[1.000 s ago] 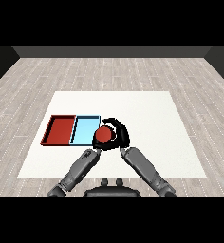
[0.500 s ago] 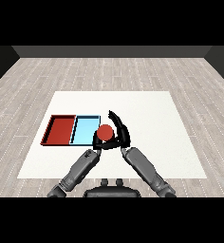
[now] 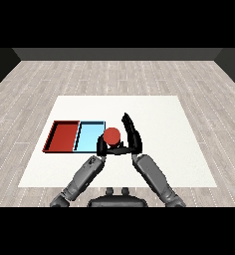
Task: Pick the red can and put it in the red box
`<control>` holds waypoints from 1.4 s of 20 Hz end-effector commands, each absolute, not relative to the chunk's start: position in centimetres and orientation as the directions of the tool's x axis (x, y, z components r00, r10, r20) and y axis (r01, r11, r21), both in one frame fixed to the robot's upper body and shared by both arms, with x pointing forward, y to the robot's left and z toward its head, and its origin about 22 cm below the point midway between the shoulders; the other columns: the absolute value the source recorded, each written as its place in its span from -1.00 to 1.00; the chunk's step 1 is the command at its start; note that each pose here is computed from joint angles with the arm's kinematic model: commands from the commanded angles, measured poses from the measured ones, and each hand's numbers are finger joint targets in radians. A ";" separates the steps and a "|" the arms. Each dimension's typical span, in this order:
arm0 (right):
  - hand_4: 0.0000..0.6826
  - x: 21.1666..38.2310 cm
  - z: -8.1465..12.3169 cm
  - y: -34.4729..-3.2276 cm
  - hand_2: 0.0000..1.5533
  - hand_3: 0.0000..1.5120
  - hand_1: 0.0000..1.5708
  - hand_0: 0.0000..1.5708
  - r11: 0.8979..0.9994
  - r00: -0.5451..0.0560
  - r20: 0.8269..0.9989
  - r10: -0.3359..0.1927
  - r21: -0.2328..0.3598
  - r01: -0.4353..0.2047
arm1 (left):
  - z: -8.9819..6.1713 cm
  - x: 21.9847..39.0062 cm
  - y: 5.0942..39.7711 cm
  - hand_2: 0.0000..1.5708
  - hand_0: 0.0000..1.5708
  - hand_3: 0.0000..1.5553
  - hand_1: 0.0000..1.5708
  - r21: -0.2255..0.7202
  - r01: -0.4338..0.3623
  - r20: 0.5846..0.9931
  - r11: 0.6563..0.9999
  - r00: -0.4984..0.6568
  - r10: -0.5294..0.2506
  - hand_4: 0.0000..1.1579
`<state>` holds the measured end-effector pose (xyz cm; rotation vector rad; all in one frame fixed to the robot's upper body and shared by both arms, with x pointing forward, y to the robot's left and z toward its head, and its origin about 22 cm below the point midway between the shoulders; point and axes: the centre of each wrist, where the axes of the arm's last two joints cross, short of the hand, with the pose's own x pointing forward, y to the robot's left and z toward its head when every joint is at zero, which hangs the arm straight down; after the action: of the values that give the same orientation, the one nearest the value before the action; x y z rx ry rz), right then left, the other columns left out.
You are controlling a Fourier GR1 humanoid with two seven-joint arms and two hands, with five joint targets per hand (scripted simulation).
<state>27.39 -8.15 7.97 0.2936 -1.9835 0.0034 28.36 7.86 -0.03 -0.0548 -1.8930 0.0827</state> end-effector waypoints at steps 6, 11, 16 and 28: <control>-1.00 24.5 8.0 -14.0 -1.00 -1.00 -1.00 -1.00 0.970 -0.452 0.862 -0.228 0.160 -0.184 | 1.1 30.7 10.8 0.99 1.00 0.89 1.00 -0.069 -0.027 0.947 0.997 -0.317 0.057 0.95; -1.00 21.9 8.5 -17.6 -1.00 -1.00 -1.00 -1.00 0.972 -0.457 0.858 -0.233 0.188 -0.142 | 0.9 30.7 13.9 1.00 1.00 0.91 1.00 -0.045 -0.124 0.926 0.991 -0.378 -0.006 0.97; -1.00 21.7 8.2 -21.3 -1.00 -1.00 -1.00 -1.00 0.980 -0.438 0.877 -0.199 0.174 -0.097 | 5.0 32.1 20.9 1.00 1.00 0.90 1.00 0.021 -0.225 0.932 0.974 -0.348 -0.101 0.96; -1.00 22.0 4.3 -23.4 -1.00 -1.00 -1.00 -1.00 0.981 -0.350 0.919 -0.182 0.195 0.001 | 2.5 33.2 33.8 0.98 1.00 0.92 1.00 0.411 -0.407 0.901 0.816 0.045 -0.432 0.92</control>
<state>21.65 -23.40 5.53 0.1423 -1.9485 -0.1694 33.21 29.48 3.43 0.5787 -1.7147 -0.0114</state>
